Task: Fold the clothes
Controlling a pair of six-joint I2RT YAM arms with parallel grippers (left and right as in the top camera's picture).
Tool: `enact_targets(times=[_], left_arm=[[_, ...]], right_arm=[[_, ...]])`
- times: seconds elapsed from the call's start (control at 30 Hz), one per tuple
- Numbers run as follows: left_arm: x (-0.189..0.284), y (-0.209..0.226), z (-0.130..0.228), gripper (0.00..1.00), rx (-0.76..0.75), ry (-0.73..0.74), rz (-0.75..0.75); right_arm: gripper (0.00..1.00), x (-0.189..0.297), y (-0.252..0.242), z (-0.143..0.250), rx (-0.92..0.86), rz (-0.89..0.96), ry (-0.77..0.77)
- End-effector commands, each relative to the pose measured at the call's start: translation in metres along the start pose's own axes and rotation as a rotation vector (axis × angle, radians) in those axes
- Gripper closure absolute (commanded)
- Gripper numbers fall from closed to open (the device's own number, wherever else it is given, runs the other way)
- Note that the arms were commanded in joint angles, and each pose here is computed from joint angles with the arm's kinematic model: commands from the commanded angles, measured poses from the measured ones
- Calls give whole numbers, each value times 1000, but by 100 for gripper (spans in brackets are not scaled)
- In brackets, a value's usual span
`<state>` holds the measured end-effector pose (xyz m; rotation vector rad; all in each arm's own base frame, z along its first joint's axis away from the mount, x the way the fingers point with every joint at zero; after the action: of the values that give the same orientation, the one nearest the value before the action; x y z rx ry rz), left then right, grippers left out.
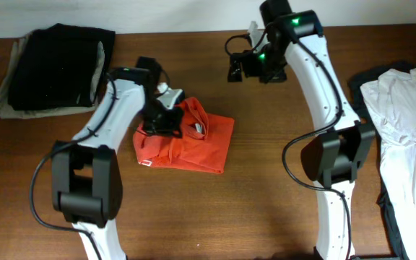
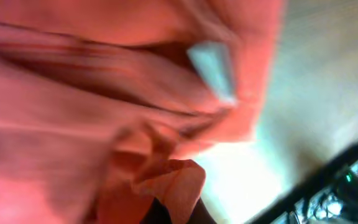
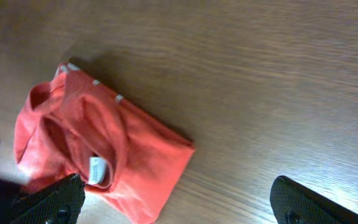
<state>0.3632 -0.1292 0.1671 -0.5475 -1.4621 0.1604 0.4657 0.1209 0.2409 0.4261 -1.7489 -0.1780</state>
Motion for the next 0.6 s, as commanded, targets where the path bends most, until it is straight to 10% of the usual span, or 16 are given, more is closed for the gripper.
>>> enact_targets(times=[0.0,0.17,0.2,0.27,0.3,0.57], left_arm=[[3,-45,13,99,-110,10,34],[-11,-71,26,100,-128,83,31],[-14,-77,29,91,-141,98,29],[-17,-84,33,40,-162,114,28],[-19,-87,34,35,-170,119,27],[23,-78,17,40,-148,-3,25]], right_arm=[[1,0,-29,-3,-50,29,-1],[1,8,-50,-4,-94,39,-13],[1,9,-53,-4,-99,40,-16],[1,10,-56,-4,-105,41,-19],[1,10,-57,-4,-108,42,-19],[1,10,-55,-3,-99,1,-12]])
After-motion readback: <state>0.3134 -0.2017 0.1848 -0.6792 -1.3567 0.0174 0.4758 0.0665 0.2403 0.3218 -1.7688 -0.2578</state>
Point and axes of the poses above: each gripper's point midway between its finger pads, its own x axis back along the fingers, its own y axis along the line the jaws close on, z = x × y, the point moved 9 cm from there along x, back along the fingers, and after that the axes turned 2 degrees about x, right-handed, at the moved point
